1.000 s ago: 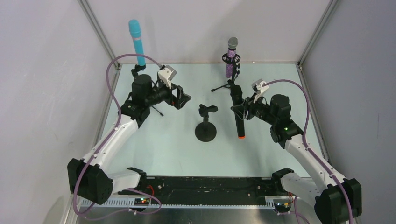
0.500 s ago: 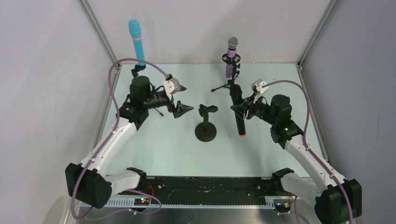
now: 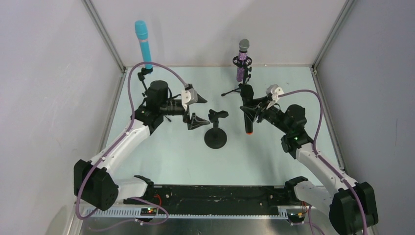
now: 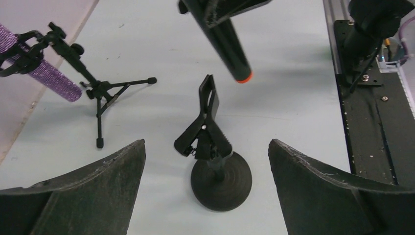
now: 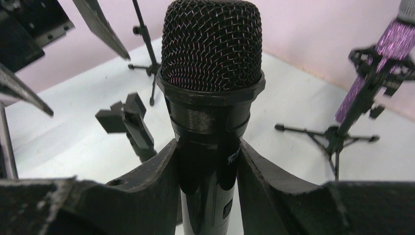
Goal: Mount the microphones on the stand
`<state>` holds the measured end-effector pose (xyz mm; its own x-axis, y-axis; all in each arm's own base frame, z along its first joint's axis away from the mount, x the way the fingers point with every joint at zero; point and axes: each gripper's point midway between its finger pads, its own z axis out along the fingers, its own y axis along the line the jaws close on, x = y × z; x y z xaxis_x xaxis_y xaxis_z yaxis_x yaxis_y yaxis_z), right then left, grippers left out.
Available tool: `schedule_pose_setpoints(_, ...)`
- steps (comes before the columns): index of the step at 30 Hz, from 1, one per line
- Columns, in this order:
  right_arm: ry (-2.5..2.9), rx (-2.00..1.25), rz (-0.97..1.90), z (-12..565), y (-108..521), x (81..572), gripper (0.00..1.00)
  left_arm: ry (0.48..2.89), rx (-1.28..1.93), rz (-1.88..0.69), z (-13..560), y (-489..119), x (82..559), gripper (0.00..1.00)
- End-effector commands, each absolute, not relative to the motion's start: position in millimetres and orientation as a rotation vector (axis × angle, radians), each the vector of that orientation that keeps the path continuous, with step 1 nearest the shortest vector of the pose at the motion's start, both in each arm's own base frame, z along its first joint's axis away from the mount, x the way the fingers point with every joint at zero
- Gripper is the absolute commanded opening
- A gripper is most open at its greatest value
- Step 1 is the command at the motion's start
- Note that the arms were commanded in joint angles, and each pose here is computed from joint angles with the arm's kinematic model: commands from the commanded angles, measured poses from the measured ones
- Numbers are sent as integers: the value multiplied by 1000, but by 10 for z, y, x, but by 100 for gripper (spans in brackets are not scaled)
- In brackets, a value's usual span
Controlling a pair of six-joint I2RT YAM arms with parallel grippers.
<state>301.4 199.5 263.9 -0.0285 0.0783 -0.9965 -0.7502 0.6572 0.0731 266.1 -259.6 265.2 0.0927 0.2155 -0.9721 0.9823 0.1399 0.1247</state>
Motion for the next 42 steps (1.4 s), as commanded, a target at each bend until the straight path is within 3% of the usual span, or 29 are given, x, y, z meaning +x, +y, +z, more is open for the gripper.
schedule_pose_setpoints(1,1169,-621,718,3273,2052,3016,0,1276,1340,-919,2745,-2735,2600,98)
schedule_pose_setpoints(14,856,-722,795,3690,2265,2805,0,1320,1348,-893,2618,-2877,2630,98)
schedule_pose_setpoints(28,780,-718,845,3708,2373,2789,0,1372,1358,-811,2375,-2887,2820,100)
schedule_pose_setpoints(35,800,-720,844,3664,2394,2815,0,1366,1366,-797,2367,-2895,2859,88)
schedule_pose_setpoints(42,810,-727,849,3637,2419,2809,0,1359,1366,-776,2383,-2882,2877,82)
